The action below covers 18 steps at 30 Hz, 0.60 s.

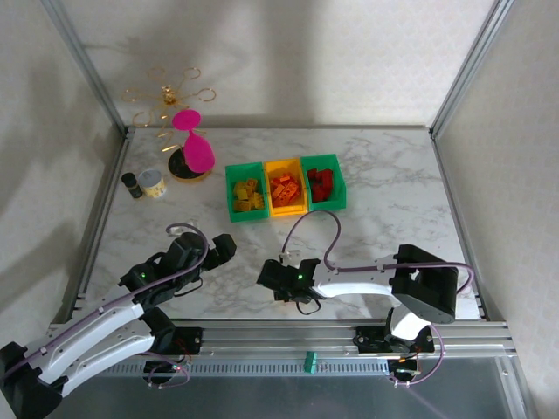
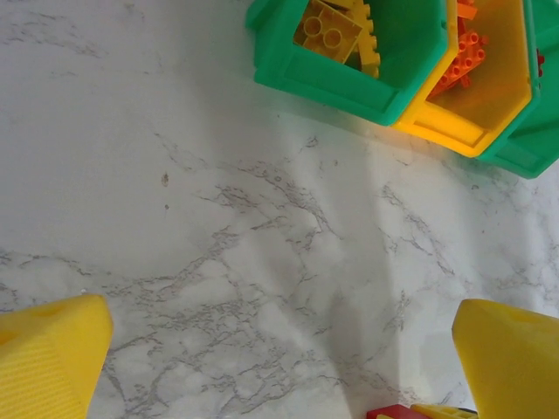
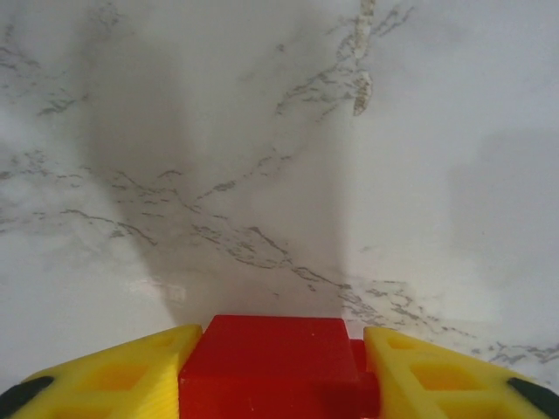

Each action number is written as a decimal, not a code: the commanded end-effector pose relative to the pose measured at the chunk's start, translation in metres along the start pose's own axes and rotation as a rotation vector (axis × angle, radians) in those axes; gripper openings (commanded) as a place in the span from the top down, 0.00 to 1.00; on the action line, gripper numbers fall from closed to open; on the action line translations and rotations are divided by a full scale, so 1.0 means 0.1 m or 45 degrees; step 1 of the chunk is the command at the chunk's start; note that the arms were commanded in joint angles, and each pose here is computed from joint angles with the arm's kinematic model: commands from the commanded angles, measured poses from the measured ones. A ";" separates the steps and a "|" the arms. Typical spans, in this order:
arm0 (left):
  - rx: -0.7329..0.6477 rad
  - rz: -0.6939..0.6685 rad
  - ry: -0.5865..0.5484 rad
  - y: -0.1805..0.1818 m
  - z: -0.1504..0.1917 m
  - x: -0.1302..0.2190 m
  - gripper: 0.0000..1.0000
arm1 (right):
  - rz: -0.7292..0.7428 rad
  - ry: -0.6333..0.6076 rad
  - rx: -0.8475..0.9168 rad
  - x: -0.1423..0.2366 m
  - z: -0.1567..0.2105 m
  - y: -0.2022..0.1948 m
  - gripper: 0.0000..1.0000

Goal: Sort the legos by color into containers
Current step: Pick up the lego from the bottom-center of the table.

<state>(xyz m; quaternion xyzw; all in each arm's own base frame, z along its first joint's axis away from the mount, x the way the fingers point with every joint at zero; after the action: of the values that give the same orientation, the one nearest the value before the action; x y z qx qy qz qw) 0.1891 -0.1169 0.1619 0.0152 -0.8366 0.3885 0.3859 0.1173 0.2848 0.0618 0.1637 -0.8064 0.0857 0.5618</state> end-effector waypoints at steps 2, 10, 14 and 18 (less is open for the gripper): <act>0.035 0.013 0.012 -0.02 0.00 -0.01 0.00 | -0.003 -0.042 0.027 0.05 -0.08 0.07 0.64; 0.017 0.059 -0.040 -0.23 -0.12 0.03 0.00 | -0.005 -0.225 0.021 0.41 -0.48 -0.09 0.66; -0.033 0.105 -0.080 -0.42 -0.21 0.02 0.00 | 0.065 -0.356 -0.006 0.59 -0.87 -0.41 0.65; -0.057 0.171 -0.098 -0.67 -0.27 -0.04 0.00 | 0.140 -0.532 -0.040 0.76 -1.41 -0.73 0.65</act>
<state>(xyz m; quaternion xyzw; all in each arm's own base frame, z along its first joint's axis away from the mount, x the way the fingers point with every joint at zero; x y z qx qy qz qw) 0.2143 -0.1382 0.1882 -0.0108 -0.8465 0.3863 0.3661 0.2095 0.2600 0.1501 0.1412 -0.8853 0.0435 0.4409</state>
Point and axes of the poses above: each hand's point on the last joint's axis, 136 mm out from that joint toward the fingers, its own x axis back along the fingers, its own y axis along the line the jaws close on, z = x × y, the point moved 4 cm from there along x, back along the fingers, and after that the axes turned 11 degrees about x, right-handed, at the moved point
